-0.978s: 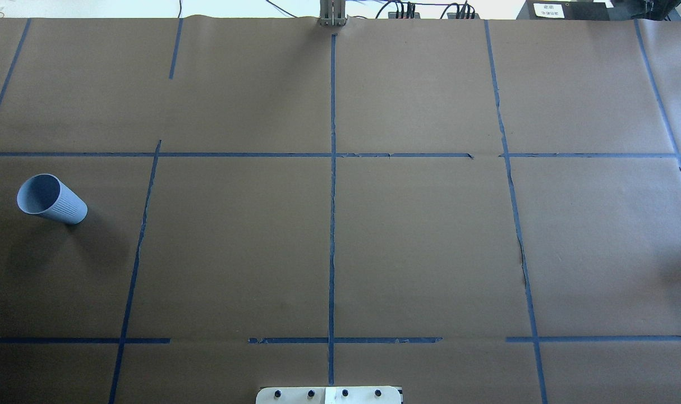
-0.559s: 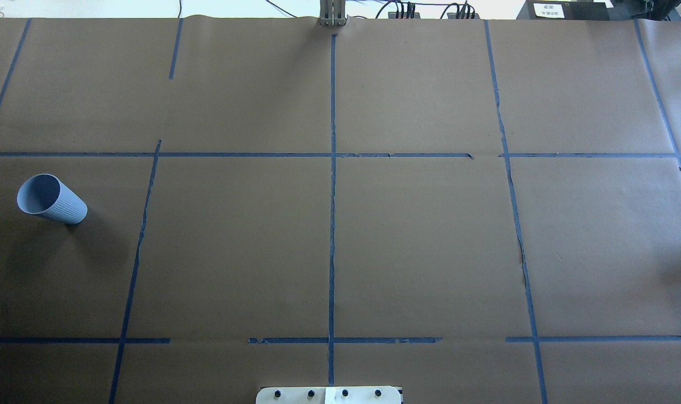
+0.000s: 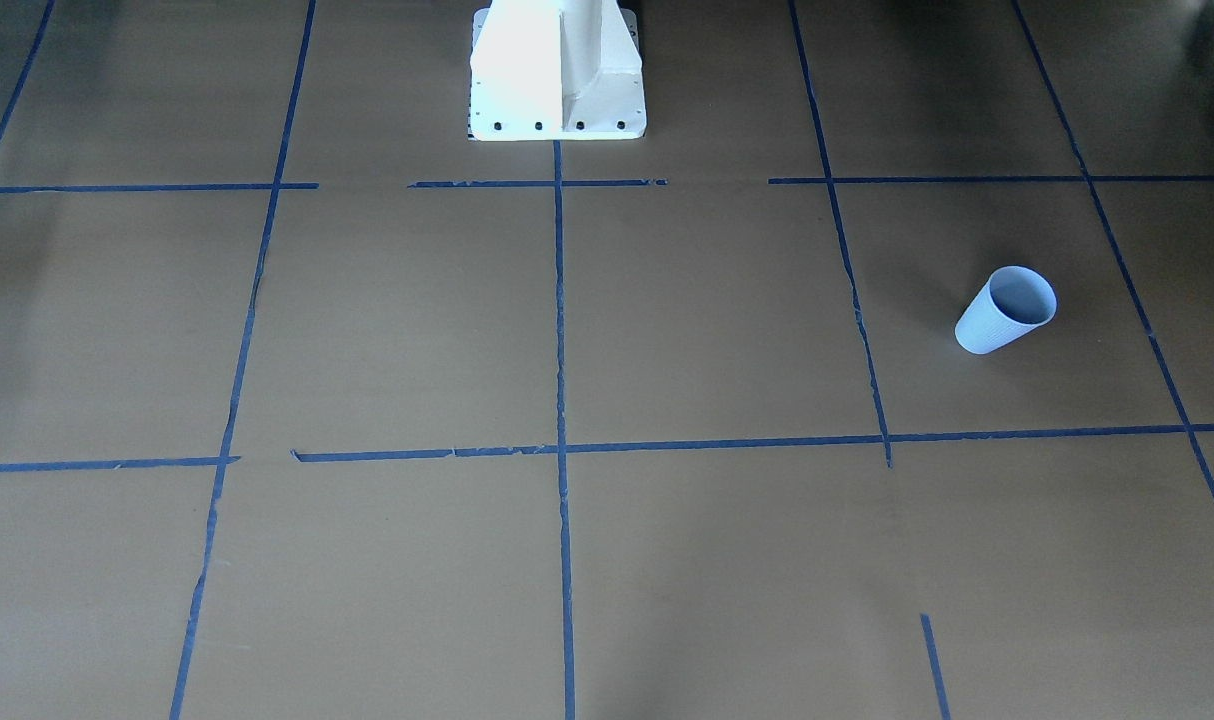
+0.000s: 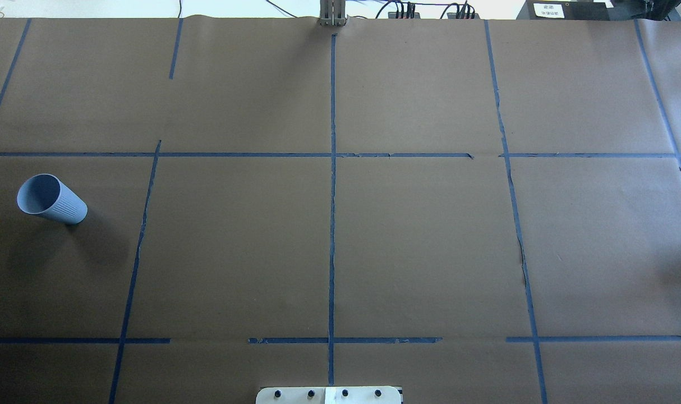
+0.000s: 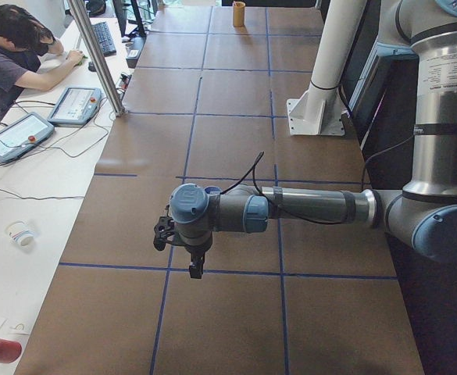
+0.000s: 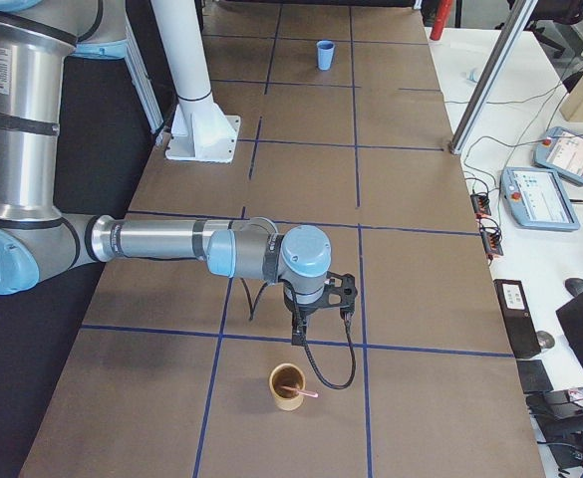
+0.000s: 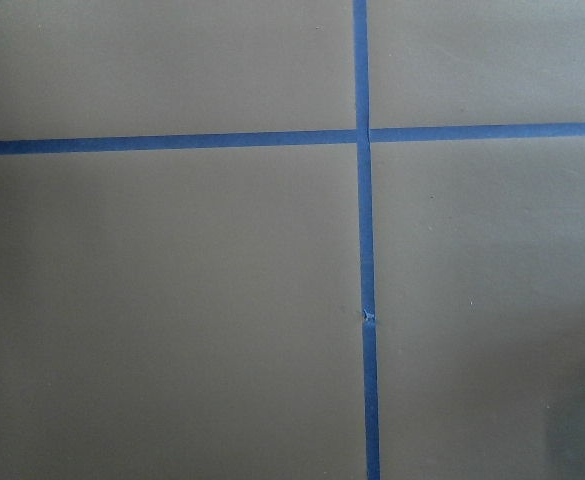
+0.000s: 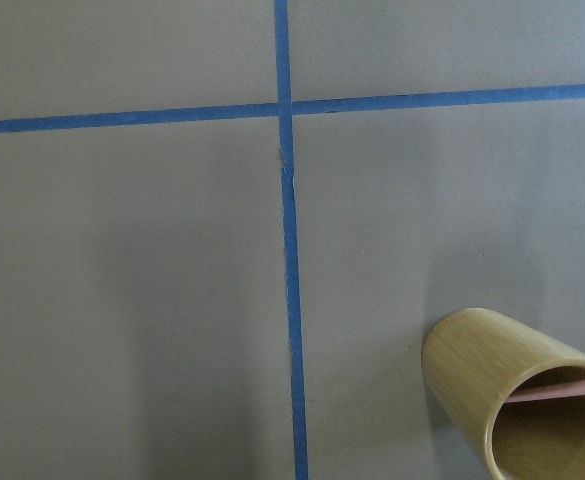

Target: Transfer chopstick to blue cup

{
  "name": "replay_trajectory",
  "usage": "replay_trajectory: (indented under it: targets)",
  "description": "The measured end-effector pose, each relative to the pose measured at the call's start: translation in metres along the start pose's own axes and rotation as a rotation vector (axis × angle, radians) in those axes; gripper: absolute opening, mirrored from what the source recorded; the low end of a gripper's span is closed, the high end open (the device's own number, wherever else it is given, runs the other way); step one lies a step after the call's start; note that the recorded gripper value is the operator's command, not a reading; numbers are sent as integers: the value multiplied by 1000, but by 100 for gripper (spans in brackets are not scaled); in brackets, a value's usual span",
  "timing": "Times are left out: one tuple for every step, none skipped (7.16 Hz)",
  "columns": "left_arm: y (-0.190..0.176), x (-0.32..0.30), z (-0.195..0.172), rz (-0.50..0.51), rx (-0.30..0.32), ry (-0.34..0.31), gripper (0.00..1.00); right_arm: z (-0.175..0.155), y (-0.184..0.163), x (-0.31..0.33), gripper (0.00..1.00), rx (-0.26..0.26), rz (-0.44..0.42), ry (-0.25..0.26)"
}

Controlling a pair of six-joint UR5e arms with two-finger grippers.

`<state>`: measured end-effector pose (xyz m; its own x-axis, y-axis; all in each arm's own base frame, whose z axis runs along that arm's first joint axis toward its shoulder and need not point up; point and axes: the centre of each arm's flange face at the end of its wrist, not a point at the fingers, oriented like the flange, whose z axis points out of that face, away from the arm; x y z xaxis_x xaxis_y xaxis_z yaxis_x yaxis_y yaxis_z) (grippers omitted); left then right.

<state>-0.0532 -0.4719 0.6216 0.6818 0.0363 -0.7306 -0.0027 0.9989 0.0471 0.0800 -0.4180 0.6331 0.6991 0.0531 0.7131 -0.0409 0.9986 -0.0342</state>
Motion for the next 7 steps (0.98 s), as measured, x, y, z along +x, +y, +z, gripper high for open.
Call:
replay_trajectory:
  targets:
    - [-7, 43, 1, -37, 20, 12, 100, -1, 0, -1, 100, 1, -1, 0]
    - [-12, 87, 11, -80, 39, 34, 100, -1, -1, -1, 100, 3, -2, 0]
    - [-13, 128, 33, -117, 43, 63, 100, -2, -1, -2, 100, 5, -5, 0]
    - [-11, 155, 52, -134, 34, 82, 100, -3, -2, -3, 100, 7, -7, 0]
    - [-9, 171, 65, -139, 26, 90, 100, -4, -2, -4, 100, 9, -9, 0]
    - [-9, 179, 74, -141, 18, 90, 100, -4, -2, -4, 100, 10, -11, 0]
    - [-9, 184, 85, -135, 4, 86, 100, -4, -2, -4, 100, 10, -11, 0]
